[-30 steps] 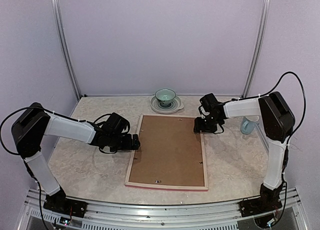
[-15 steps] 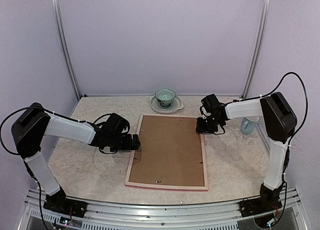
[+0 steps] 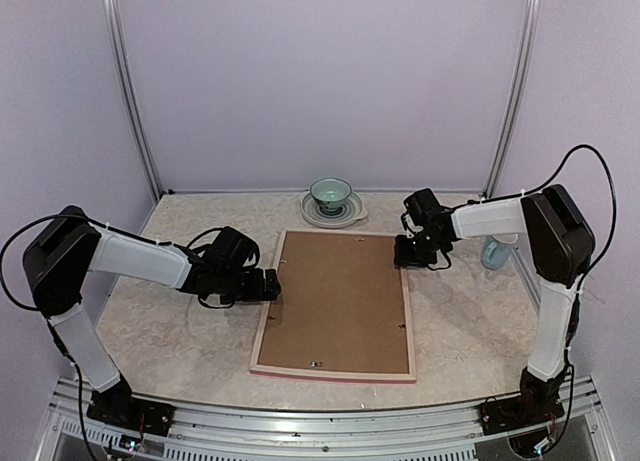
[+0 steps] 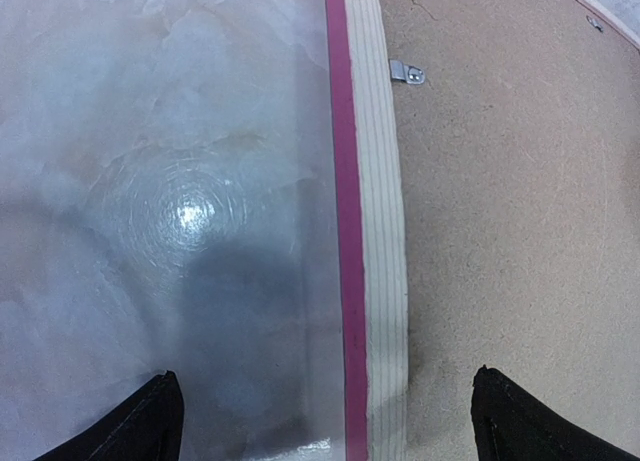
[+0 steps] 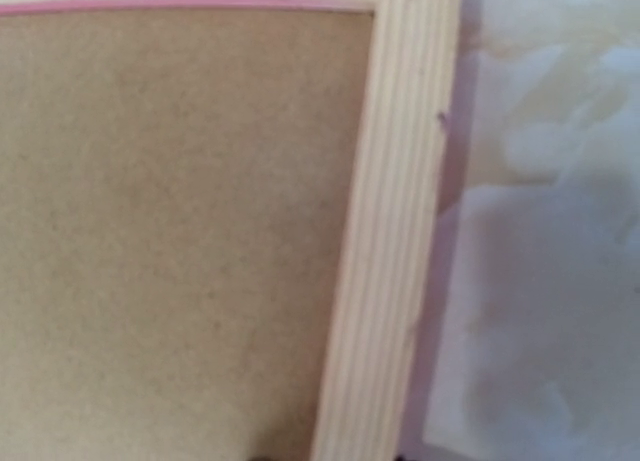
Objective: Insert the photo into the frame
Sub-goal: Press the fastener onto the backboard.
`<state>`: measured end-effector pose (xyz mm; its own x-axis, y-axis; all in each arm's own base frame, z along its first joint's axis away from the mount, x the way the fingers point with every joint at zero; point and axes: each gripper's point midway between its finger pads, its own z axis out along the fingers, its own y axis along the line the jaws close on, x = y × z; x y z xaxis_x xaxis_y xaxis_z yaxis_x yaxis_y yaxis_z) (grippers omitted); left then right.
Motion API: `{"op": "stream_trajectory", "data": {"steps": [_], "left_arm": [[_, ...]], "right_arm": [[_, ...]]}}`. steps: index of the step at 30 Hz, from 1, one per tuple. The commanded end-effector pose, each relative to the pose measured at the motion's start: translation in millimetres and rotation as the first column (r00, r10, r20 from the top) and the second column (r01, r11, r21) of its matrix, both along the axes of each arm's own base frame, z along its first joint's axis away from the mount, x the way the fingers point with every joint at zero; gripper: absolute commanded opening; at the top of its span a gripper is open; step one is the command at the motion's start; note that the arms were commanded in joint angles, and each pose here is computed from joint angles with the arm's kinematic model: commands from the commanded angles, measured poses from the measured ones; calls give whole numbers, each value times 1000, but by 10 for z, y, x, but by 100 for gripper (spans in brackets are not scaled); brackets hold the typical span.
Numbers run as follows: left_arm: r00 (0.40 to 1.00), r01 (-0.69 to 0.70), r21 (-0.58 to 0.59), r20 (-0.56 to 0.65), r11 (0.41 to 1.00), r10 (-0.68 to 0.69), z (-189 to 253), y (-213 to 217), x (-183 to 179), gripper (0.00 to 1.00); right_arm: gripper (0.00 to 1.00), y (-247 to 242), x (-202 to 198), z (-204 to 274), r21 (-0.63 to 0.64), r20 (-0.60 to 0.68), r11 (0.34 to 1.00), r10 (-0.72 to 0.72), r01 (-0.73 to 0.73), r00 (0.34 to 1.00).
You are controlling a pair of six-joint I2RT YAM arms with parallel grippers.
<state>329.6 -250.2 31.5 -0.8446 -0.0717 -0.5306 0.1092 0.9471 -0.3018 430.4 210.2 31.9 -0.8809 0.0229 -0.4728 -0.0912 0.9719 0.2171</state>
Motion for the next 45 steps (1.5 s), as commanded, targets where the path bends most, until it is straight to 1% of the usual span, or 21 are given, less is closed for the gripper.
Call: {"op": "stream_trajectory", "data": {"steps": [1, 9, 13, 18, 20, 22, 23, 27, 30, 32, 39, 45], "left_arm": [[999, 7, 12, -41, 1000, -6, -129, 20, -88, 99], [999, 6, 11, -42, 1000, -5, -128, 20, -88, 99], [999, 5, 13, -40, 1000, -4, -128, 26, -90, 99], [999, 6, 13, -43, 1000, -5, -138, 25, -94, 99], [999, 4, 10, -42, 1000, -4, -132, 22, -89, 99], [999, 6, 10, -43, 1000, -6, -140, 17, -89, 99], [999, 5, 8, -43, 1000, -4, -140, 15, -87, 99], [999, 6, 6, -44, 1000, -6, -140, 10, -88, 99], [999, 4, 6, -43, 1000, -3, -137, 13, -88, 99], [999, 4, 7, -45, 1000, -3, -143, 17, -92, 99], [999, 5, 8, -44, 1000, -5, -140, 19, -95, 99], [999, 6, 5, -47, 1000, -6, -145, 11, -95, 99]], "right_arm": [[27, -100, -194, -197, -22, -76, 1000, 14, -16, 997], [26, -67, -218, -187, -7, -78, 999, 38, -38, 996], [19, -38, -230, -172, 2, -80, 998, 61, -61, 995], [18, -10, -272, -181, 8, -89, 995, 96, -96, 991], [22, 4, -274, -175, 10, -91, 994, 109, -109, 990], [32, 13, -282, -185, 8, -101, 993, 117, -117, 988], [35, 12, -270, -177, 7, -101, 993, 117, -117, 988], [42, 41, -238, -121, 17, -92, 993, 122, -120, 988], [43, 39, -218, -110, 14, -95, 994, 111, -110, 989], [42, 33, -212, -133, 11, -103, 995, 102, -101, 990], [30, 18, -289, -219, 26, -130, 997, 79, -76, 988], [25, -28, -333, -230, 17, -129, 998, 62, -60, 990]]}}
